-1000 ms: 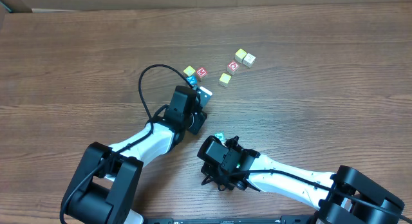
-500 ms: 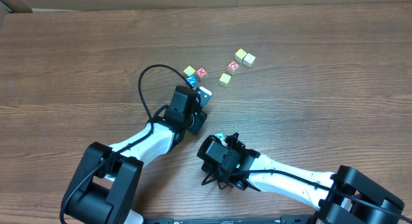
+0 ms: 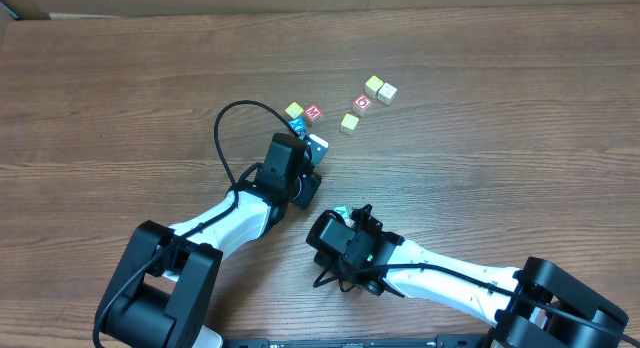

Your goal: Flip 3 blocks

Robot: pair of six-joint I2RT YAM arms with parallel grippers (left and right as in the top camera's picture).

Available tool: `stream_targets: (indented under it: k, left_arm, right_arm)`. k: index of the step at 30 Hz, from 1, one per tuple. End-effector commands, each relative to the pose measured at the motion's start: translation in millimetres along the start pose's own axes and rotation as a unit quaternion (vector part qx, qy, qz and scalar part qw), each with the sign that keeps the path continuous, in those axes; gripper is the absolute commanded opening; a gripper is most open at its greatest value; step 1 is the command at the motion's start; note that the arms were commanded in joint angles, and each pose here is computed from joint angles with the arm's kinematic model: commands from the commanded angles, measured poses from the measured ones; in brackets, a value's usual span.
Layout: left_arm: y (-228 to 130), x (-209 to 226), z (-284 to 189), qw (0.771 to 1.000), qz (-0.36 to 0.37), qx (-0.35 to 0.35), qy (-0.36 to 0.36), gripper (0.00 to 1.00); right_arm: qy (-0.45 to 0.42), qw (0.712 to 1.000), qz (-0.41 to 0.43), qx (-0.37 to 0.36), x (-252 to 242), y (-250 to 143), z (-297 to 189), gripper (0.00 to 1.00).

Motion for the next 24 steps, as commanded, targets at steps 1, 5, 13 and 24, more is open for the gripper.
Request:
stream_targets:
  k: [1,5,13,24]
  left_arm:
    - [-7.3,-1.2,3.7,1.0,-0.008,0.012,-0.001,0.04]
    - [-7.3,-1.2,3.7,1.0,-0.008,0.012,-0.001,0.04]
    - [-7.3,-1.2,3.7,1.0,-0.008,0.011,-0.001,0.04]
    - [-7.5,-1.3,3.7,1.0,-0.009,0.012,-0.002,0.04]
  right_arm:
    - [-0.001,1.0,-0.003,-0.011,-0.5,1.7,1.7,0.04]
    - [-0.001,1.0,-0.003,-0.011,-0.7,1.7,1.7,0.04]
    - [-0.007,1.0,0.0,-0.012,-2.7,2.0,1.7,0.04]
    - [-0.014,1.0,0.014,-0.013,-5.6,2.4,1.6,0.04]
Point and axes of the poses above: each gripper's point midway between its finger pads, its own z axis out along the fingers, its own x axis along the line the jaws close on, y = z × x, the point moved 6 cm from there along -z, back along the fingers, and after that the axes turned 8 degrees about z, right-handed, at the moved point
